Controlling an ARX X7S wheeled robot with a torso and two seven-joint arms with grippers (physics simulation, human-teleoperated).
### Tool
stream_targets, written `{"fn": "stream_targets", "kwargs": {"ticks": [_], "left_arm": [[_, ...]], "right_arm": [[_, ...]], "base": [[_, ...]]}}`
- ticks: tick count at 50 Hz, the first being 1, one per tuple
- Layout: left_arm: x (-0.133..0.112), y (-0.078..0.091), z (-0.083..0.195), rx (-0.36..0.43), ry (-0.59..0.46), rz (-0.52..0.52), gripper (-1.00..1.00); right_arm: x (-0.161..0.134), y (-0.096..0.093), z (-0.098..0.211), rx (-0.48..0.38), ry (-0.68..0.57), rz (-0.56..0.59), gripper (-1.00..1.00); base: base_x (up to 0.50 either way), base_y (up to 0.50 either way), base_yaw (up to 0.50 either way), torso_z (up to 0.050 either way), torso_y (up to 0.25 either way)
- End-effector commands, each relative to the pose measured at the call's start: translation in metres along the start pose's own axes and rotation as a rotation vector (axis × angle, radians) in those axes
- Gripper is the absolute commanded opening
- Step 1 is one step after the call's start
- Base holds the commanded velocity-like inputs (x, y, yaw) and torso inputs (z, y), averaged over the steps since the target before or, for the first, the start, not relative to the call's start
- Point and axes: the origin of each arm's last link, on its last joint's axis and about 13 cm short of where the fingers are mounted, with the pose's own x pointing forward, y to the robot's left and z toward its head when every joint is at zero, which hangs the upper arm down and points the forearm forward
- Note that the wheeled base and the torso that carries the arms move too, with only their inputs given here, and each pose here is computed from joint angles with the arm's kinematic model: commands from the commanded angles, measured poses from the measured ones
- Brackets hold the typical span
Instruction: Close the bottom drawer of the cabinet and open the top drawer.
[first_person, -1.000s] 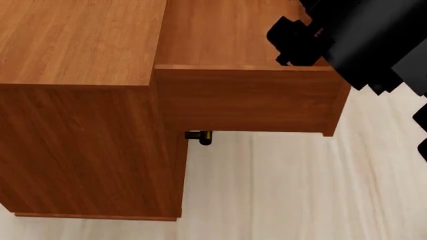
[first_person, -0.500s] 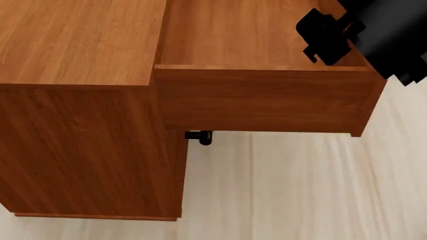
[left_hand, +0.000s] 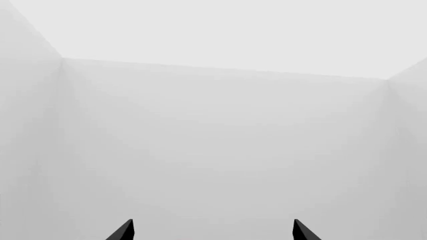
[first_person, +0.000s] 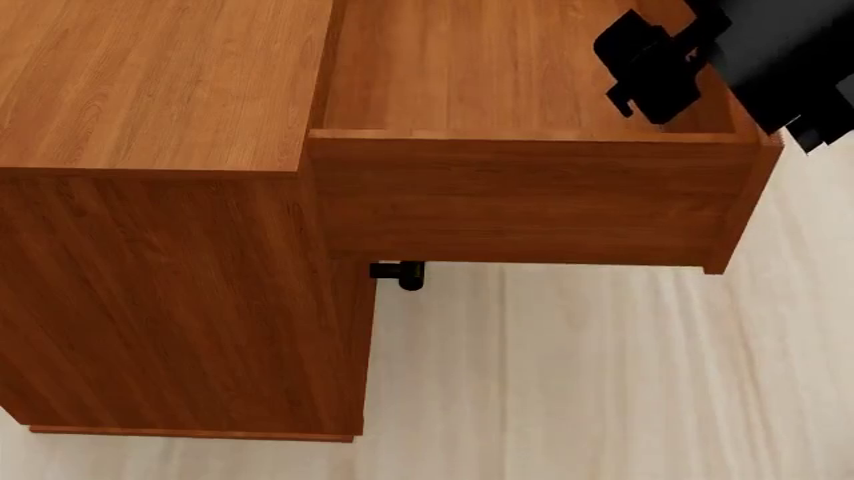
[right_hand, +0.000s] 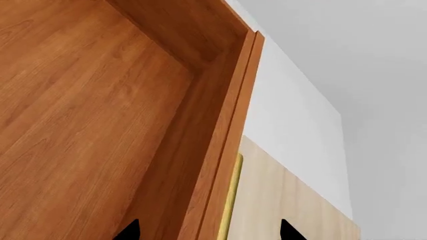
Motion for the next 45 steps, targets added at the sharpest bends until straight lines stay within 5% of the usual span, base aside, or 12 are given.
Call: {"fn": "stream_targets", "kwargs": {"ticks": [1,26,45], "left_arm": [[0.0,0.001,0.0,0.002,0.0,0.003,1.0],[0.001,0.003,0.005,0.005,-0.009,0.009,1.0],[0.002,0.0,0.009,0.003,-0.017,-0.002,1.0]], "right_arm": [[0.007,-0.018,-0.015,-0.042,0.084,-0.174,1.0],[-0.019,-0.052,0.022,0.031,-0.028,-0.304,1.0],[-0.054,-0.07,0.02,0.091,-0.081,-0.348,1.0]], "base": [[0.0,0.0,0.0,0.0,0.0],[0.0,0.0,0.0,0.0,0.0],[0.0,0.0,0.0,0.0,0.0]]}}
